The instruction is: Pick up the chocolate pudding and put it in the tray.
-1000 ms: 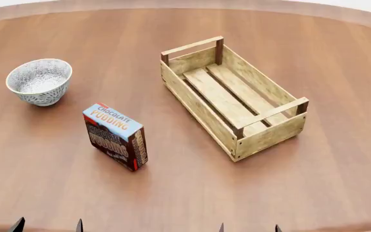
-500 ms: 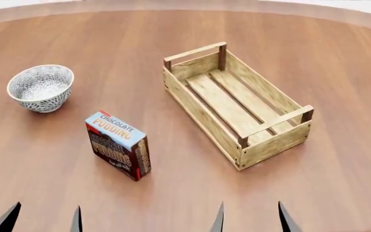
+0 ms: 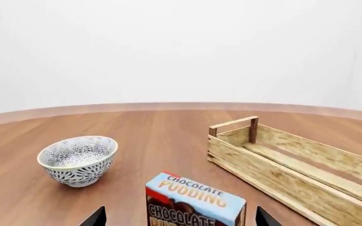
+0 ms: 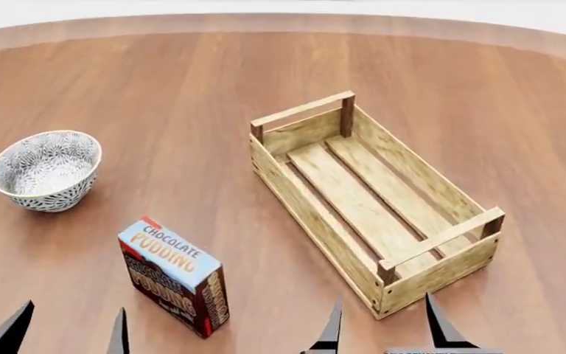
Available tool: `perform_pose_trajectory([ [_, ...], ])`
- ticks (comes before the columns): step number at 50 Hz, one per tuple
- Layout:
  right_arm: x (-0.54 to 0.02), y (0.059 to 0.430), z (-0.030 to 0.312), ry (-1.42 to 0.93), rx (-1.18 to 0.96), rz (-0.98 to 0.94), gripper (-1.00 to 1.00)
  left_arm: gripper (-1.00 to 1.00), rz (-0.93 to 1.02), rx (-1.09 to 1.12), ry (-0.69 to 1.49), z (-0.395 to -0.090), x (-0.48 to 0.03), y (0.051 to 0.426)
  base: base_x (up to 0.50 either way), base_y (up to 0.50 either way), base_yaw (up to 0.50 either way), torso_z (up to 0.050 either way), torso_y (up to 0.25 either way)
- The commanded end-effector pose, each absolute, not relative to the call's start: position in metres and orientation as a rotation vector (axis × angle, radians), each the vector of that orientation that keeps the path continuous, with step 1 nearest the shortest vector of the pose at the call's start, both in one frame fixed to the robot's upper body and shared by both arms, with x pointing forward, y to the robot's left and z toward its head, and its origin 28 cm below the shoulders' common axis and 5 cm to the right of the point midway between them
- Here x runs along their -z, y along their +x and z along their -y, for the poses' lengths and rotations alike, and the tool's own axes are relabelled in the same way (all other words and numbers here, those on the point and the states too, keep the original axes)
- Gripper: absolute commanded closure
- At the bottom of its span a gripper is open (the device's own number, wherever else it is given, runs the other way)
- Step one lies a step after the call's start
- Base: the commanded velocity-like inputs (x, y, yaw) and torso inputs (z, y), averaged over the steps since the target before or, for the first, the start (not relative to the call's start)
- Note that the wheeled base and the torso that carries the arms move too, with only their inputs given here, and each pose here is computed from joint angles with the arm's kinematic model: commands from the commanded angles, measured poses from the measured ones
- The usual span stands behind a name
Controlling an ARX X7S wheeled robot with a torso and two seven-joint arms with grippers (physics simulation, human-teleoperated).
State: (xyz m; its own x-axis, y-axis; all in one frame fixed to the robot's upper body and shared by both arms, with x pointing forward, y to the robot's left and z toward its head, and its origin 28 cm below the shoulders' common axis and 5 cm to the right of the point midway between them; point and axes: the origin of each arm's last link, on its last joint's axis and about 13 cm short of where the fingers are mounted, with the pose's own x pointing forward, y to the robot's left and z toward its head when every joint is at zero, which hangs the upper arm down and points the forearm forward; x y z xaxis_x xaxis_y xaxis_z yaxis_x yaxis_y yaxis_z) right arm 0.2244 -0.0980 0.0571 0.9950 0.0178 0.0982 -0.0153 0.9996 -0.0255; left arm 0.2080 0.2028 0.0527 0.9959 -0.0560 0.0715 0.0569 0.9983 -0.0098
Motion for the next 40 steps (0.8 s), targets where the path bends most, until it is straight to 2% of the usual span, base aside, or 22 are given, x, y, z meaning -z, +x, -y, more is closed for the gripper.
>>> perform_pose_trajectory([
  [1,-0.058,0.226,0.099,-0.011,-0.012,0.1,-1.0,-1.0,0.071,0.061,-0.016,-0.202,-0.053,0.207,0.41,0.0,0.0,0.0,0.0],
  [40,-0.069,0.229,0.1,-0.024,0.003,0.126,-1.0,-1.0,0.091,0.075,-0.012,-0.199,-0.062,0.204,0.41,0.0,0.0,0.0,0.0],
])
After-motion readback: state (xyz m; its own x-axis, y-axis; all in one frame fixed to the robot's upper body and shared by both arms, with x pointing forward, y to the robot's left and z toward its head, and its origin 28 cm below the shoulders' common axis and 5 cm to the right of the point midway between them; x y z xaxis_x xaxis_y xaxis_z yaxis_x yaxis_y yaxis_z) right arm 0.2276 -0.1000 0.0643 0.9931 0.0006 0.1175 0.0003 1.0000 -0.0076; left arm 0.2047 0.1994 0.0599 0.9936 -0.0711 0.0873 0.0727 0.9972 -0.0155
